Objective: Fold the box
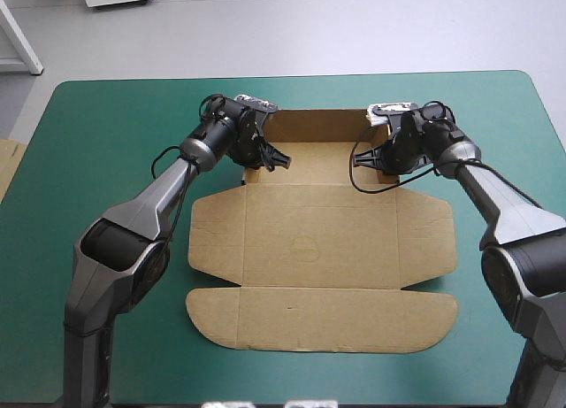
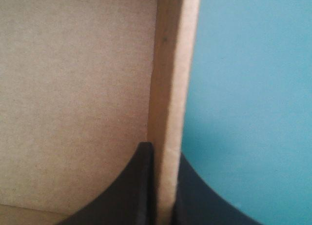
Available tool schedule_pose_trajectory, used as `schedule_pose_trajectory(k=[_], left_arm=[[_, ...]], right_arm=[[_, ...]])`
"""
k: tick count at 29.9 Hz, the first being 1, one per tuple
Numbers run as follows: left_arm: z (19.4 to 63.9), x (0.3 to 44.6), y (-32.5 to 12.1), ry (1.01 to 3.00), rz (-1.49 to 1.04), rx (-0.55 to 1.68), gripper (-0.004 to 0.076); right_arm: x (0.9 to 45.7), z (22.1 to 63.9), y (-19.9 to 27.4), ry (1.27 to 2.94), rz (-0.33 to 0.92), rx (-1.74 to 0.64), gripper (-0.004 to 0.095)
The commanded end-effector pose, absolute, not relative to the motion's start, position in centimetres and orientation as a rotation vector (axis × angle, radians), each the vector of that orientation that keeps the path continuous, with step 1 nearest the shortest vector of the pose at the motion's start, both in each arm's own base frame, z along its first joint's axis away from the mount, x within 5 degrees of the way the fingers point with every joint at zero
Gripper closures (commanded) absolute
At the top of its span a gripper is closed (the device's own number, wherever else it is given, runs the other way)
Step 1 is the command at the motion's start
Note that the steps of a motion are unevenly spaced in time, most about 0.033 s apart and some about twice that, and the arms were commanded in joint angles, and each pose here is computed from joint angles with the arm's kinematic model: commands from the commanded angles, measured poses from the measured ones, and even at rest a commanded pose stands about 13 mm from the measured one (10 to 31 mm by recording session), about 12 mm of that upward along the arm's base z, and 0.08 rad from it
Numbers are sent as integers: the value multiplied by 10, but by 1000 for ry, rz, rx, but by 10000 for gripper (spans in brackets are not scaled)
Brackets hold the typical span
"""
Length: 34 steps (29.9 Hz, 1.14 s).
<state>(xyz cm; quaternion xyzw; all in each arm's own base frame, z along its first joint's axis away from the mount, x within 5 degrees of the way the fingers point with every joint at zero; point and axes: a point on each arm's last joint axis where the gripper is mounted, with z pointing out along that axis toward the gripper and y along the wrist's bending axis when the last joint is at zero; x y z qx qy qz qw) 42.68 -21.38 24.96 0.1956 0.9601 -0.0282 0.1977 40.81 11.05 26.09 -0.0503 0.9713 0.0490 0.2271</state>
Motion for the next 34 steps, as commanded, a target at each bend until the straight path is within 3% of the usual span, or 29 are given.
schedule_pose_trajectory(k=[1, 4, 7, 10, 22, 28, 34], left_arm=[[263, 419, -216, 2678, -101, 644, 724], [264, 417, -214, 2698, -82, 652, 615], [267, 416, -213, 2698, -75, 653, 388], [271, 415, -212, 2697, -81, 631, 191], [320, 400, -206, 2571, -145, 596, 197], [329, 394, -203, 2578, -152, 595, 197], [376, 374, -195, 2454, -203, 599, 197]], right_arm=[[410, 288, 111, 2546, 115, -213, 864], [410, 288, 111, 2550, 133, -204, 619], [409, 287, 112, 2558, 150, -184, 328], [409, 287, 112, 2567, 152, -171, 221], [394, 321, 108, 2489, 171, -160, 235], [384, 335, 101, 2485, 108, -183, 235], [357, 379, 91, 2382, 86, -182, 235]])
